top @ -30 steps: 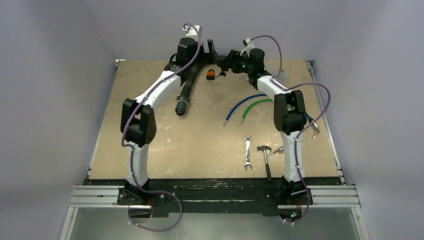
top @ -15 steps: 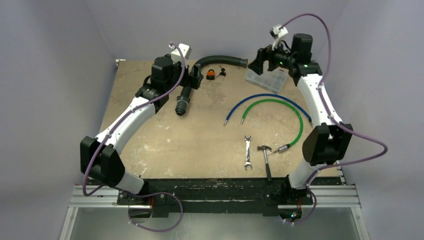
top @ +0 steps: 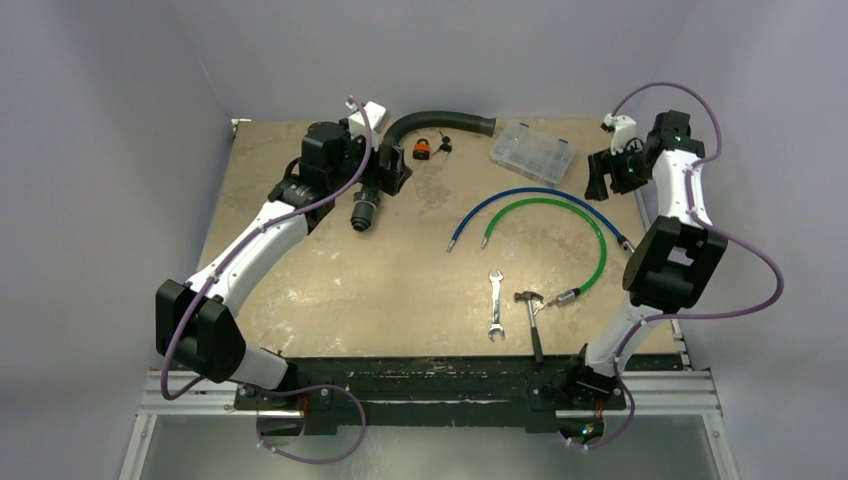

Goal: Lock with the key
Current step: Pick up the lock from the center of the board.

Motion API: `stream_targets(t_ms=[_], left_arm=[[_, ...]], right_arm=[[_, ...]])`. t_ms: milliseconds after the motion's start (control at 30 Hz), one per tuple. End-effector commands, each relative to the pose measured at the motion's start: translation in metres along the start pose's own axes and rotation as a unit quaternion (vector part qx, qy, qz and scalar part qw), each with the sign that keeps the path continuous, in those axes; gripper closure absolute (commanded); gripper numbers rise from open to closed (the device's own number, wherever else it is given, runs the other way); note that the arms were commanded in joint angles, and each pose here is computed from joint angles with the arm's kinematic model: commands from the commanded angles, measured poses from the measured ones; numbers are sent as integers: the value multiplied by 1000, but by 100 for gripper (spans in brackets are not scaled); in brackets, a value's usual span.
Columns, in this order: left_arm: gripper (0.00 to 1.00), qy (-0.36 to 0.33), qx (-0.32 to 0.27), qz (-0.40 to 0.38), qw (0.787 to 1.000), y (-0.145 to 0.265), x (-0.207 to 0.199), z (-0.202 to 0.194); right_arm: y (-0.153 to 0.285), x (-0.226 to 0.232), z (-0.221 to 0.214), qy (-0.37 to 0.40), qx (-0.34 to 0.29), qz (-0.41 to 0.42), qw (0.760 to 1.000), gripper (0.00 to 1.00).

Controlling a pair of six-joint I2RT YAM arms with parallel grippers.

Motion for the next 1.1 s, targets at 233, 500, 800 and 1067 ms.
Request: stream_targets(t_ms=[233, 500, 800, 1067], left_arm=[[0, 9, -20, -35, 999, 0, -9, 7], [0, 15, -19, -41, 999, -2, -11, 7], [0, 21, -17, -44, 999, -4, -12, 8], [0, 25, -14, -51, 998, -7, -13, 5]], right_arm=[[-21, -34, -41, 37, 99, -71, 992, 33], [-42, -58, -40, 24, 113, -107, 987, 43], [-69, -84, -45, 27, 132, -141, 981, 49], [-73, -87, -41, 31, 131, -127, 983, 56]])
Point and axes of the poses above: each gripper's point midway between its finger pads, its own y axis back along the fingers, its own x axis along the line the jaws close on, z = x × y, the point moved 4 cm from there along y, back along the fingers, and after that the axes turned 14 degrees about -y, right-handed, at the moved point
